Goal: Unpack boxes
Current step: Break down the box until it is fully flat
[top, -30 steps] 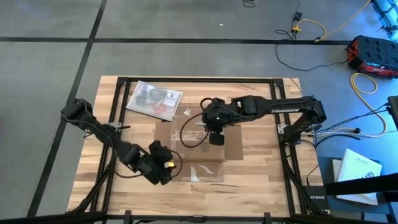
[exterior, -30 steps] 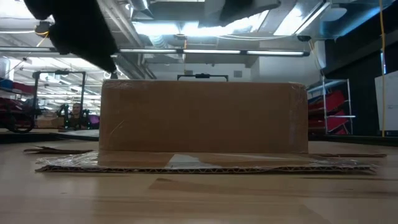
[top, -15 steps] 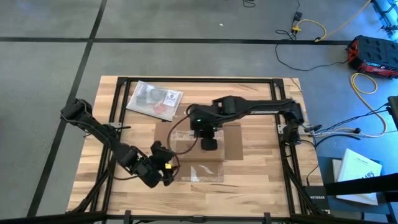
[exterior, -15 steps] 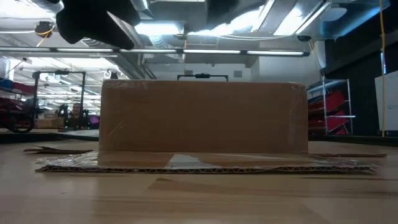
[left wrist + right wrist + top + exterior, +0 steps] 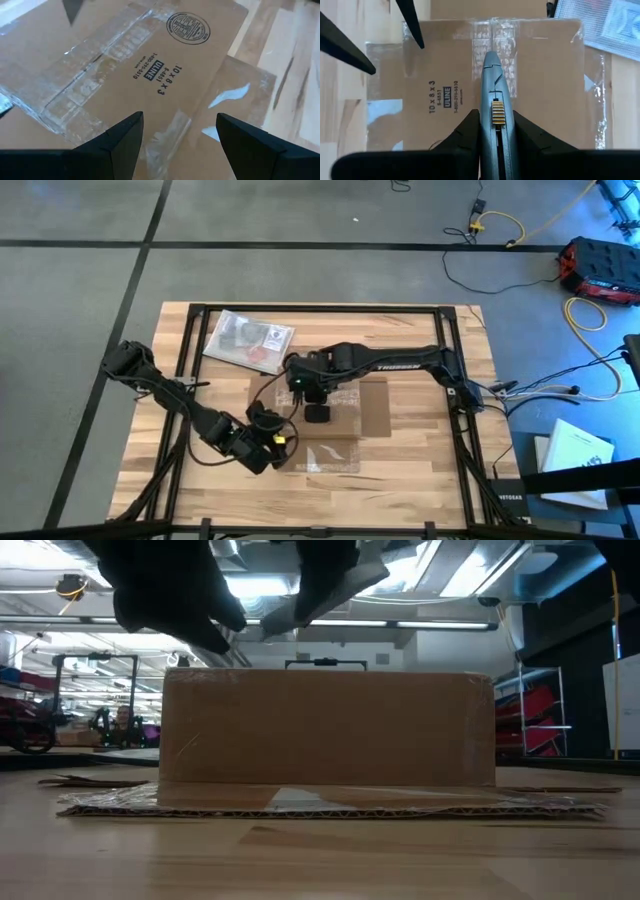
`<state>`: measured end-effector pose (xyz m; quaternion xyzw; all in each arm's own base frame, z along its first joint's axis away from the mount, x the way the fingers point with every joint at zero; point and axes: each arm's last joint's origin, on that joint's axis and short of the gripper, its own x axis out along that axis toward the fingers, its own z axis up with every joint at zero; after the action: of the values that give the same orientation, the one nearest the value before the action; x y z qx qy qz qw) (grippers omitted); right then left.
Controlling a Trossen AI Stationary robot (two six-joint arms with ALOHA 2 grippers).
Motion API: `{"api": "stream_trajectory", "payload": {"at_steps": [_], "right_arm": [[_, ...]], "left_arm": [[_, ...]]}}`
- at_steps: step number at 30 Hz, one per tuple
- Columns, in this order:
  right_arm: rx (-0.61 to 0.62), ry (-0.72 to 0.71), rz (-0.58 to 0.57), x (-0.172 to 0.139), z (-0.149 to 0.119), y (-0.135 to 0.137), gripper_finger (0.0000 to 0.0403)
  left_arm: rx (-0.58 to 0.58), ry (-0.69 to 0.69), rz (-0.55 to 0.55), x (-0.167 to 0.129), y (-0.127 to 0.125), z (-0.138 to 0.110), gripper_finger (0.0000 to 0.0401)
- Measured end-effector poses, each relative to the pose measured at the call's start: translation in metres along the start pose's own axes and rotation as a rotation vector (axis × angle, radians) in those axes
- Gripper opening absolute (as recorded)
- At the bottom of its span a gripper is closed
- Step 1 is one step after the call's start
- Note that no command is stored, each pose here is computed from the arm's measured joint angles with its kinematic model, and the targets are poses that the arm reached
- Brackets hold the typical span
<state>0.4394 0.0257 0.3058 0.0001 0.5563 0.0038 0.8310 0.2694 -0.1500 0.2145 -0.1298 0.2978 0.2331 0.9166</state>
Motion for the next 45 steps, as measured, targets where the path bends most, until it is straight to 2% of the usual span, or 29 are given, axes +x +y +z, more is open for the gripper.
{"api": "stream_trajectory", "payload": {"at_steps": [6, 13, 20, 37, 45], "right_arm": [[0.031, -0.026, -0.014, 0.012, 0.005, 0.003, 0.0058], [0.055, -0.035, -0.013, 0.013, 0.006, 0.003, 0.0058], [0.056, -0.034, -0.01, 0.016, 0.007, 0.003, 0.0058], [0.036, -0.031, 0.005, 0.029, 0.01, 0.004, 0.0058], [0.053, -0.005, -0.011, 0.037, 0.009, -0.004, 0.0058]], "left_arm": [[0.081, 0.044, 0.05, 0.005, 0.004, -0.007, 0.0239], [0.099, 0.048, 0.055, 0.005, 0.005, -0.008, 0.0239], [0.177, 0.073, 0.074, 0.015, 0.001, -0.017, 0.0239], [0.135, 0.086, 0.068, 0.017, -0.002, -0.022, 0.0239], [0.129, 0.092, 0.062, 0.016, -0.003, -0.024, 0.0239]]}}
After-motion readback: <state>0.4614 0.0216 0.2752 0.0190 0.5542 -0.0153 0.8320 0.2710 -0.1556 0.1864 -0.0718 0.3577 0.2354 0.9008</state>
